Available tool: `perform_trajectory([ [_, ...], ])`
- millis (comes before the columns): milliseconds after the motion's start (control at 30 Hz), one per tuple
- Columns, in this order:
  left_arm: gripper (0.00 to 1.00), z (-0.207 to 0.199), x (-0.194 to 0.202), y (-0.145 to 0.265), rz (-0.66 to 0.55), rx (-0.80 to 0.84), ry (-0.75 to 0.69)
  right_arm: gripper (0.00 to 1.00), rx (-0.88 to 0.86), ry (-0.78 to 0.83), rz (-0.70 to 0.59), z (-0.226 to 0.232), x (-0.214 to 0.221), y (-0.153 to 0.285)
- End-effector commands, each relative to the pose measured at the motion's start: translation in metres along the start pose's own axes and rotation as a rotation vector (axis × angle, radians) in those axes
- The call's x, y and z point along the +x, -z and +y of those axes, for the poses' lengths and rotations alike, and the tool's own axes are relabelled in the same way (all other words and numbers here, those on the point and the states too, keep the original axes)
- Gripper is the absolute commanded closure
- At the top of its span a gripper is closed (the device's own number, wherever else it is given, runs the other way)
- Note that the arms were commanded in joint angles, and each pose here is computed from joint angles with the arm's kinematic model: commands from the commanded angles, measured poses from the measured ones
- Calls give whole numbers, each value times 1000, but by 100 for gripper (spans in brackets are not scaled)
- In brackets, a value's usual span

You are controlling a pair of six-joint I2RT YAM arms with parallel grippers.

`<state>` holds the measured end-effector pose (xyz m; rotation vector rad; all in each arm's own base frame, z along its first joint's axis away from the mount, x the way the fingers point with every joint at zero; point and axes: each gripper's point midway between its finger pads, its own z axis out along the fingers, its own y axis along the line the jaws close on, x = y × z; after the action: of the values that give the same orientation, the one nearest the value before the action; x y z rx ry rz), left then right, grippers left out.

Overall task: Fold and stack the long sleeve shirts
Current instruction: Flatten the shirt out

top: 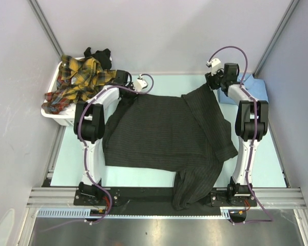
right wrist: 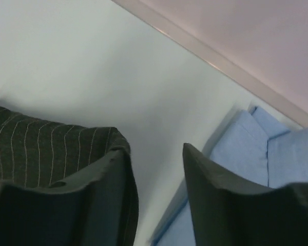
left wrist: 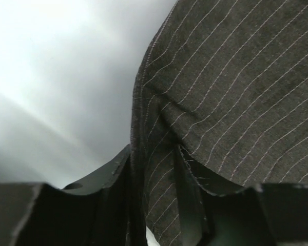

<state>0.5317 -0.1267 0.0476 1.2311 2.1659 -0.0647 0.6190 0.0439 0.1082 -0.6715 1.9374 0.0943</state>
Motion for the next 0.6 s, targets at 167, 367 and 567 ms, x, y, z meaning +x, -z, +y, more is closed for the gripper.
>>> perform_trajectory([
  [167, 52, 20, -8, 11, -33, -4, 9, 24, -56, -6, 206, -6, -3, 94],
  [367, 50, 25, -7, 4, -25, -1, -5, 10, -116, -120, 348, -7, 26, 148],
  [567, 60, 39, -15, 18, -33, -18, -73, 24, -265, -378, 486, 35, 59, 199],
])
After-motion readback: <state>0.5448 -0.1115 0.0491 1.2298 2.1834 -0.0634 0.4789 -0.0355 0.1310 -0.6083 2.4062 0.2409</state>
